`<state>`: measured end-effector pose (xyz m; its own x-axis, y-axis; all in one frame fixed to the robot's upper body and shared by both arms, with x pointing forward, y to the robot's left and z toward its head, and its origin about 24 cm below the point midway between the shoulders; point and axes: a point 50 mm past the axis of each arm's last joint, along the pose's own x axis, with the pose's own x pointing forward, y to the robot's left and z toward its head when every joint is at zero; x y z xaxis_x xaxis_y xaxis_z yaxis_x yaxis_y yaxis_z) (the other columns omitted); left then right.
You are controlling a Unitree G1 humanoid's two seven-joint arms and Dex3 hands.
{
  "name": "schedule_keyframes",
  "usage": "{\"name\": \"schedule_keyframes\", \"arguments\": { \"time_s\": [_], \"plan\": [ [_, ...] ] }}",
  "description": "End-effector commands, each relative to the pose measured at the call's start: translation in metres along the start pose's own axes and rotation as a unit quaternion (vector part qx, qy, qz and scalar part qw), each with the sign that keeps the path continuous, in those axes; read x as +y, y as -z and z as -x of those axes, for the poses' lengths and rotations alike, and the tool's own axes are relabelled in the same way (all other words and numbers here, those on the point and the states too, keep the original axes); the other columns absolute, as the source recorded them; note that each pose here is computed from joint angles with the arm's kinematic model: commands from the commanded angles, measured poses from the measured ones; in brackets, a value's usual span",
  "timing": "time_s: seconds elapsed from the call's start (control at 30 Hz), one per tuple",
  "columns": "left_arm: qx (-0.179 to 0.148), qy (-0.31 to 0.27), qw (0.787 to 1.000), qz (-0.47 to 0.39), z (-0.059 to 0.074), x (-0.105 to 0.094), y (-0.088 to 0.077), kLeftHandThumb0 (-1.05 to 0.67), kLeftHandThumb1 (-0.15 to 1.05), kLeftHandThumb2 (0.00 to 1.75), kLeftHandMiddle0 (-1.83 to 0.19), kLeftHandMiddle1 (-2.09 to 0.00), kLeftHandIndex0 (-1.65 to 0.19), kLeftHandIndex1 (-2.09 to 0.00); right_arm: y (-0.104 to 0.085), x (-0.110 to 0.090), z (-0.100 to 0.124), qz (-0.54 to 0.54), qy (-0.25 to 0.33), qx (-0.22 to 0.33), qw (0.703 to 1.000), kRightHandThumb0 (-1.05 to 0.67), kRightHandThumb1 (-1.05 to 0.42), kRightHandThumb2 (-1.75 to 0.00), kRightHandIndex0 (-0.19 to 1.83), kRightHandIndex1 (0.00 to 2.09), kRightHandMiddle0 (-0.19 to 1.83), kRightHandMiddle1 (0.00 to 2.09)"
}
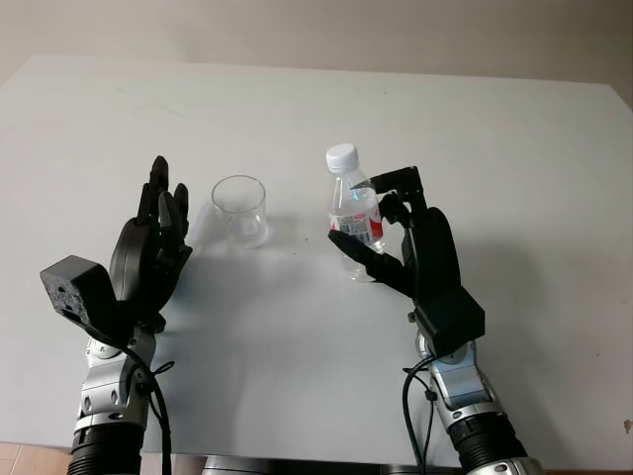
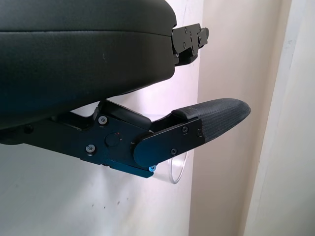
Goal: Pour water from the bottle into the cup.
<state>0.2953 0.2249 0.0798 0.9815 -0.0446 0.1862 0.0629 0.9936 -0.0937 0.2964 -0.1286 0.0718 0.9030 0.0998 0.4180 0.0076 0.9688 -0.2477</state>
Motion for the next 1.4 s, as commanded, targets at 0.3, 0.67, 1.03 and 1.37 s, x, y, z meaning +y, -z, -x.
{"name": "schedule_keyframes", "arguments": {
  "time_s": [0.3,0.67,1.03,1.37],
  "plan": [
    [0.002,0.000,1.000,-0.001,0.004,0.004,0.001,-0.77,1.05,0.75,0.09,-0.06,0.15,-0.06,0.012,-0.014,0.015,0.018,-0.008,0.027,0.999,-0.39,-1.05,-0.29,1.08,2.09,0.76,2.09],
    [0.005,-0.006,1.000,0.003,0.004,0.006,0.001,-0.78,1.05,0.73,0.06,-0.06,0.13,-0.07,0.020,-0.020,0.027,-0.001,-0.026,0.071,0.997,-0.46,-1.05,-0.21,0.13,2.09,0.24,2.09],
    [0.006,-0.006,1.000,0.001,0.005,0.006,0.000,-0.78,1.05,0.73,0.06,-0.06,0.12,-0.06,0.027,-0.010,0.036,-0.018,-0.076,0.081,0.994,-0.54,-1.05,-0.21,-0.01,1.78,0.25,2.09],
    [0.008,-0.006,1.000,-0.002,0.005,0.007,-0.001,-0.78,1.05,0.73,0.05,-0.05,0.12,-0.06,0.029,-0.008,0.040,-0.044,-0.074,0.090,0.992,-0.55,-1.05,-0.23,-0.05,1.63,0.12,2.09]
  ]
}}
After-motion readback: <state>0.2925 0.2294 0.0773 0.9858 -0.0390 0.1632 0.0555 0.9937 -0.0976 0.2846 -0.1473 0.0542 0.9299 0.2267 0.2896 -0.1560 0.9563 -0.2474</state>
